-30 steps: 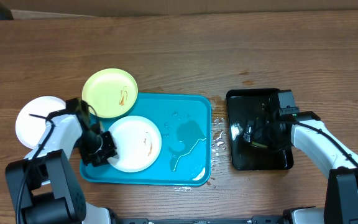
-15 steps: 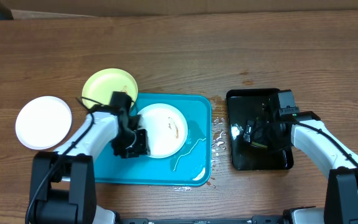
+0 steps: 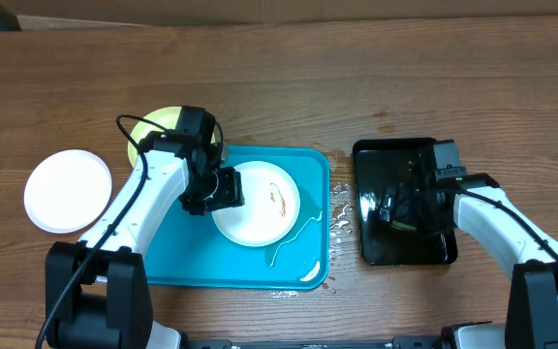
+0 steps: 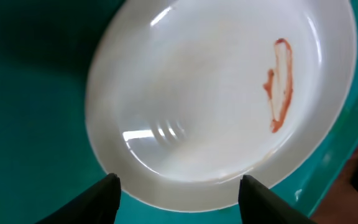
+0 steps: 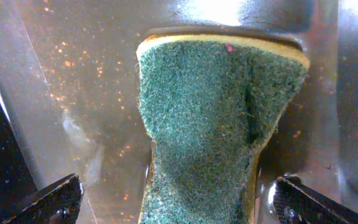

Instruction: Clean dirty plates on tray and stack at the side

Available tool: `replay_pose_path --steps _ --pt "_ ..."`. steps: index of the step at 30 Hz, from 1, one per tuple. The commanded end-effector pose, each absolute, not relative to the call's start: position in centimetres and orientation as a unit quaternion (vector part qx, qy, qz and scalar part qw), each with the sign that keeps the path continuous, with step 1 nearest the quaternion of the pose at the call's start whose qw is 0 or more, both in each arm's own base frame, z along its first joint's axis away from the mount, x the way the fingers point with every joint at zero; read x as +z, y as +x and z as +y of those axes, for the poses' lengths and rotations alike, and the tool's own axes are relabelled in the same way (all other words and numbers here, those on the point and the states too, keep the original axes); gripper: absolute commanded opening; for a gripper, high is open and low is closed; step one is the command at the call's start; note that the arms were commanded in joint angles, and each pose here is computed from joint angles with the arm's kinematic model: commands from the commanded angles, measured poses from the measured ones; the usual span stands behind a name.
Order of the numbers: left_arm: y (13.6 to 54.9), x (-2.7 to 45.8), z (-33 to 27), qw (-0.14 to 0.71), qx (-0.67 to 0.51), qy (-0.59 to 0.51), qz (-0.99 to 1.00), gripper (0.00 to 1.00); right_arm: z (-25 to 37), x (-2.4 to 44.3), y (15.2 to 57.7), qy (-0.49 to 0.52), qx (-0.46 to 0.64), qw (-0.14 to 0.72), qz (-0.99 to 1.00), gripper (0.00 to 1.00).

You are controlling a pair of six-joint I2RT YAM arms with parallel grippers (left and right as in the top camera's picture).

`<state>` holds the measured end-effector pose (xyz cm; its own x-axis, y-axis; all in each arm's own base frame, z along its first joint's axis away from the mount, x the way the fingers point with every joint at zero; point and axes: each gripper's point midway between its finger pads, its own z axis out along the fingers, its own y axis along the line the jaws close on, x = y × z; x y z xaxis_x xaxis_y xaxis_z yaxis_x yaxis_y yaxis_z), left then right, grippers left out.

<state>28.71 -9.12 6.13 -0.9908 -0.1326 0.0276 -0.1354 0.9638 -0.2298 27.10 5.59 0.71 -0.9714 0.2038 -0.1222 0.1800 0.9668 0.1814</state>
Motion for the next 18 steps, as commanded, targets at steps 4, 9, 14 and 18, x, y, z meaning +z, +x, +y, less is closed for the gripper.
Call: replay_pose_path --steps 4,9,14,18 --pt "28.2 5.2 -6.6 -0.004 0.018 0.1 -0.995 0.62 5.3 -0.6 25.6 0.101 0.078 0.041 0.991 1.0" --pt "27.5 3.4 -5.8 -0.006 -0.004 0.121 -0.993 0.59 5.3 -0.6 25.6 0.101 0.078 0.041 0.991 1.0" --pt "26.8 1.6 -6.3 -0.007 0.013 0.122 -0.992 0.57 5.3 -0.6 25.6 0.101 0.078 0.041 0.991 1.0" --pt "26.7 0.5 -6.3 -0.015 0.019 0.121 -0.992 0.39 5.3 -0.6 25.6 0.101 0.078 0.041 0.991 1.0"
